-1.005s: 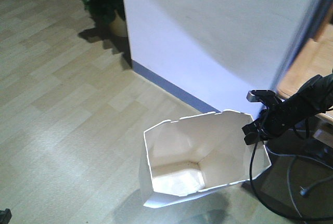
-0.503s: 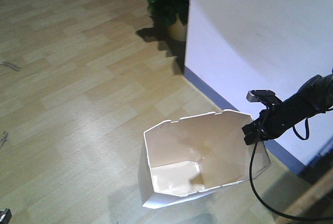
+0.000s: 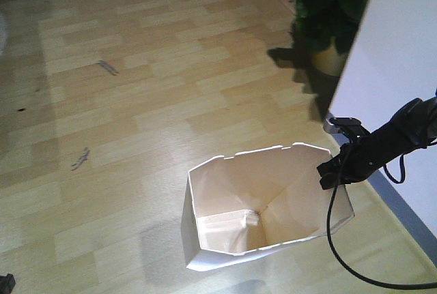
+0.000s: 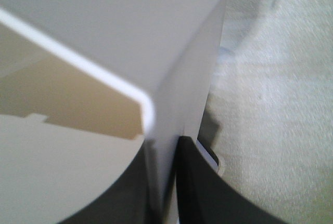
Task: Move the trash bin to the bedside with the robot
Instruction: 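Hold the bin in the right gripper while the base turns toward the bed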
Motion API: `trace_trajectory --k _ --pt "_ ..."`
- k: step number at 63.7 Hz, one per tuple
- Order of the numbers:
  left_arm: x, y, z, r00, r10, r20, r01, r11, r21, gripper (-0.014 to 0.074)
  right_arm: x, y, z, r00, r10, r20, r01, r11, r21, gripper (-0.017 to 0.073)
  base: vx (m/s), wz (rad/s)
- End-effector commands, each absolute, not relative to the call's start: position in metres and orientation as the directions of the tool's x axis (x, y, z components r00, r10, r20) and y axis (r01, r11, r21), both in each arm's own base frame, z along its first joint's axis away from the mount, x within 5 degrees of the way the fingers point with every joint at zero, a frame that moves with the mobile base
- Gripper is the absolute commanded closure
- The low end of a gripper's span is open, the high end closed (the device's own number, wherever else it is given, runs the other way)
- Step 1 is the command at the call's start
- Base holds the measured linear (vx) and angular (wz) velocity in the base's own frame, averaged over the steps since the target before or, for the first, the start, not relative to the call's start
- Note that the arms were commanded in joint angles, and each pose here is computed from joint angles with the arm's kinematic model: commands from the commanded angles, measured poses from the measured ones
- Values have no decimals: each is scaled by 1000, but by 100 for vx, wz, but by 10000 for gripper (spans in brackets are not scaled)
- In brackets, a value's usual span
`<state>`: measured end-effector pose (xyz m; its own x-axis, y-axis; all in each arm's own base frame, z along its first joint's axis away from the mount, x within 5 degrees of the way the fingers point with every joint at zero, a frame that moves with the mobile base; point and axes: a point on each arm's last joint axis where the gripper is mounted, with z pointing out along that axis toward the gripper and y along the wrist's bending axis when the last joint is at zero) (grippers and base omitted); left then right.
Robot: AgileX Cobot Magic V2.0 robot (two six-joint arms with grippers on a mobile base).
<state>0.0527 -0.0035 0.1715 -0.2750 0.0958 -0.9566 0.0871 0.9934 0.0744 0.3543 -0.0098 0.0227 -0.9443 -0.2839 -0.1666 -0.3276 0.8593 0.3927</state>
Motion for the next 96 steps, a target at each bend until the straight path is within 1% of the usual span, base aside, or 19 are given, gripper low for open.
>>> trace_trajectory --k 1,38,96 --pt "54 -4 173 -206 87 -975 81 994 71 601 360 0 59 -949 -234 -210 -311 805 506 562 16 57" --pt "54 -4 173 -206 87 -975 81 994 71 601 360 0 59 -949 -234 -210 -311 805 506 562 19 39" --pt "54 -4 173 -206 87 -975 81 994 71 601 360 0 59 -949 -234 -210 -311 805 506 562 30 22"
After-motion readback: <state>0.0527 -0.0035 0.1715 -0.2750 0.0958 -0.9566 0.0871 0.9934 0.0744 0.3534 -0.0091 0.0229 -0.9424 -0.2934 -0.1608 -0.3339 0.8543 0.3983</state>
